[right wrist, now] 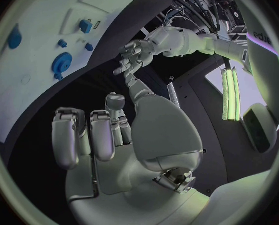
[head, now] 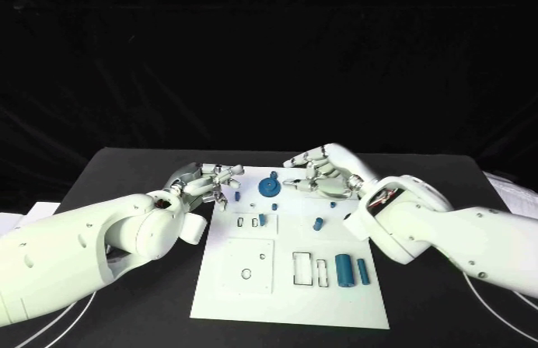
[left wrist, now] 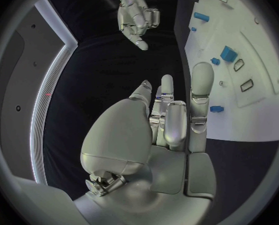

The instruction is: Assemble the parts on the task board

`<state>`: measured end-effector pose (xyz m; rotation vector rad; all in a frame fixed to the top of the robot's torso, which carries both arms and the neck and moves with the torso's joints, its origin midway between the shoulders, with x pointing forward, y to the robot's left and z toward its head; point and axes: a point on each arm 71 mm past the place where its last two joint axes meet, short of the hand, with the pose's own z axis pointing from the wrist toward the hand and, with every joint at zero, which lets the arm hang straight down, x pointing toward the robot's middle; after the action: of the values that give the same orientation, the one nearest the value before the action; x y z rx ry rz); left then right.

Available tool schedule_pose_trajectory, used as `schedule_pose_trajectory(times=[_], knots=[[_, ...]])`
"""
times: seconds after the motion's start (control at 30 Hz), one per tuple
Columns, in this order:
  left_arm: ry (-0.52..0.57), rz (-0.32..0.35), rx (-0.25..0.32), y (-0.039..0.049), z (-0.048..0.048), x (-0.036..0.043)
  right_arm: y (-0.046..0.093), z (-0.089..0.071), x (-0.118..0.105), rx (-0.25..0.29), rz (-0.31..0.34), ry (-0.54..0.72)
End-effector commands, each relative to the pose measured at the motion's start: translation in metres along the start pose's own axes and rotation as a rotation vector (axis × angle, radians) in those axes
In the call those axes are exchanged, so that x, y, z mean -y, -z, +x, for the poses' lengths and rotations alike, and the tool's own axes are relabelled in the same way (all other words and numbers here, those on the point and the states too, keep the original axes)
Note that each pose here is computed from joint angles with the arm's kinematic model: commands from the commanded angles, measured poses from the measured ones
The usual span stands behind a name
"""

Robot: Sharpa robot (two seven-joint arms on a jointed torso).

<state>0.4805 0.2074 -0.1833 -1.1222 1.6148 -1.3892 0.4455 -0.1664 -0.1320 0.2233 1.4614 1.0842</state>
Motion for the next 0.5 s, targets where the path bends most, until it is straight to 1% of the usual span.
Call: schedule_pose_trajectory(times=[0.03,0.1,0.13,0.23,0.37,0.43,0.5], knots=[[-0.299,-0.204,-0.104,-0.0041,0.0058,-0.0038,0.003,-0.022,0.006,-0.015,0.04,-0.138],[-0.423,-0.276,-0.127,-0.0061,0.0052,-0.0023,0.005,-0.04,0.013,0.018,0.069,-0.14],[-0.478,-0.305,-0.134,-0.0076,0.0047,-0.0003,0.007,-0.047,0.016,0.03,0.081,-0.139],[-0.635,-0.371,-0.133,-0.0145,0.0026,0.0083,0.01,-0.063,0.026,0.057,0.115,-0.134],[-0.813,-0.429,-0.126,-0.0242,0.0018,0.0161,0.014,-0.074,0.035,0.074,0.148,-0.125],[-0.875,-0.456,-0.128,-0.0295,0.0034,0.0185,0.015,-0.077,0.038,0.078,0.159,-0.122],[-0.92,-0.483,-0.14,-0.0345,0.007,0.0196,0.015,-0.079,0.04,0.08,0.166,-0.117]])
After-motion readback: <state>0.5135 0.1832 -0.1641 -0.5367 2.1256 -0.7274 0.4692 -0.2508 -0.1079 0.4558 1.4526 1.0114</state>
